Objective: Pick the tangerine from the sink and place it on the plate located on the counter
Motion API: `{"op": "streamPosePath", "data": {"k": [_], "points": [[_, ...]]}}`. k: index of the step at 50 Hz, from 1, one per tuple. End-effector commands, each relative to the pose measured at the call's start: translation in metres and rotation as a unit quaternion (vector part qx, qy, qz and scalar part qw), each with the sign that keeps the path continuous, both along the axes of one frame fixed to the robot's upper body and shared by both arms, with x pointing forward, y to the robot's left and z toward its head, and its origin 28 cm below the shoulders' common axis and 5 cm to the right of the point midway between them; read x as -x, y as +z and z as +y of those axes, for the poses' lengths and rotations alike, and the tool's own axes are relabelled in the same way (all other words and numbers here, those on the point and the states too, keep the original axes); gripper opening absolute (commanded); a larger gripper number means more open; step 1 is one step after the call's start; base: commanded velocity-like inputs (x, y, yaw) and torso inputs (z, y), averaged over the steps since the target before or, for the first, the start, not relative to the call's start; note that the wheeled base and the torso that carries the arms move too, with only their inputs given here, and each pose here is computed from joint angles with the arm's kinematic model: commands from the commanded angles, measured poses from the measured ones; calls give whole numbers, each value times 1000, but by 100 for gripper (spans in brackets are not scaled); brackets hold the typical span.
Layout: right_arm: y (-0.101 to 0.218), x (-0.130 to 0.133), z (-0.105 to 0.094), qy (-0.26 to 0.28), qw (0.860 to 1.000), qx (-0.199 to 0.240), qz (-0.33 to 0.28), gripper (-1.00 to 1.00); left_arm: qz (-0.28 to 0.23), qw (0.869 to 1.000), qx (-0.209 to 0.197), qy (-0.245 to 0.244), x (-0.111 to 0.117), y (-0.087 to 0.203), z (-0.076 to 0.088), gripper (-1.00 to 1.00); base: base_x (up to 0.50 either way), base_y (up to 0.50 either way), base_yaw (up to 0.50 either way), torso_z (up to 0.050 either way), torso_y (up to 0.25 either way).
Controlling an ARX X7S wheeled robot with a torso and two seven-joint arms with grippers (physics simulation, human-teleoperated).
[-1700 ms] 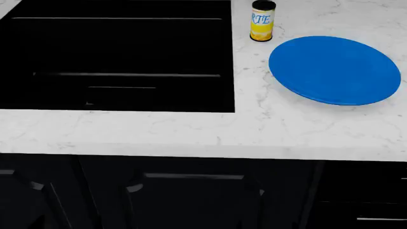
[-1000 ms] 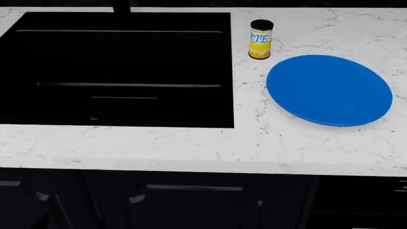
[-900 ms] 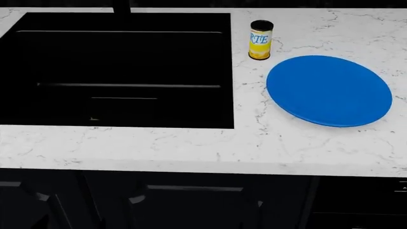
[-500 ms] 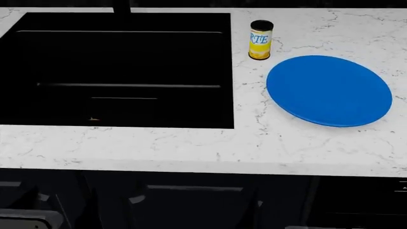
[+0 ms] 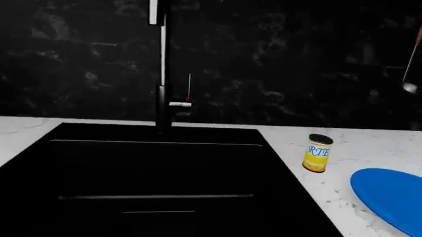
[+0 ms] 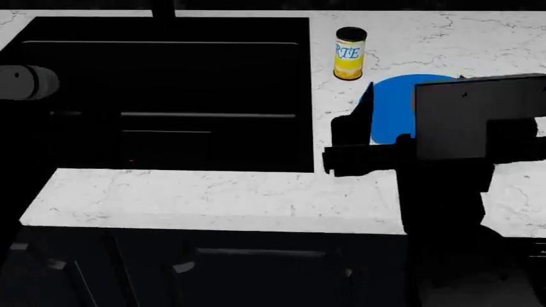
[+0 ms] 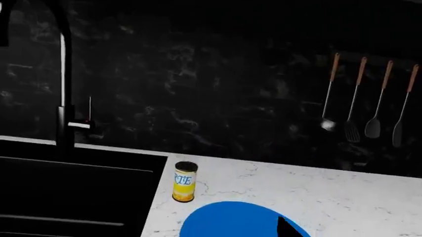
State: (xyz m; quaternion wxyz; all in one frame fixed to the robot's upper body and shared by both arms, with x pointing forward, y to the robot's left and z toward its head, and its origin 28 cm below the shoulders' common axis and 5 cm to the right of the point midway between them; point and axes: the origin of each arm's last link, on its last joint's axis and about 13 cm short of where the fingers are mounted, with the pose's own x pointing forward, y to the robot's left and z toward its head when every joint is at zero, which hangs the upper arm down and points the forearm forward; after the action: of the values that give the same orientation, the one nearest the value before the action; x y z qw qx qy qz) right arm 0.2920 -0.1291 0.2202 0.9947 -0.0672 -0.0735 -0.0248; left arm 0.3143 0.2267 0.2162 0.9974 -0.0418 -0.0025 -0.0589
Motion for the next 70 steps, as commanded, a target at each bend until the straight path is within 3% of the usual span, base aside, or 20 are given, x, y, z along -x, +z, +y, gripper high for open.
{"op": "streamPosePath", "data": {"k": [1,12,36,70], "points": [[56,-45,-8,-5,1000,7,-1,100,0,1000,-10,-11,-48,60,-3,100,0,0,0,0,0],[69,-71,-4,2,1000,9,6,100,20,999,-32,-5,-83,63,-10,100,0,0,0,0,0],[67,-68,-1,12,999,5,30,100,18,1000,-21,8,-76,66,-7,100,12,-328,0,0,0],[65,-64,5,23,999,-2,39,100,14,999,-34,2,-68,67,-3,100,484,-66,0,0,0]]}}
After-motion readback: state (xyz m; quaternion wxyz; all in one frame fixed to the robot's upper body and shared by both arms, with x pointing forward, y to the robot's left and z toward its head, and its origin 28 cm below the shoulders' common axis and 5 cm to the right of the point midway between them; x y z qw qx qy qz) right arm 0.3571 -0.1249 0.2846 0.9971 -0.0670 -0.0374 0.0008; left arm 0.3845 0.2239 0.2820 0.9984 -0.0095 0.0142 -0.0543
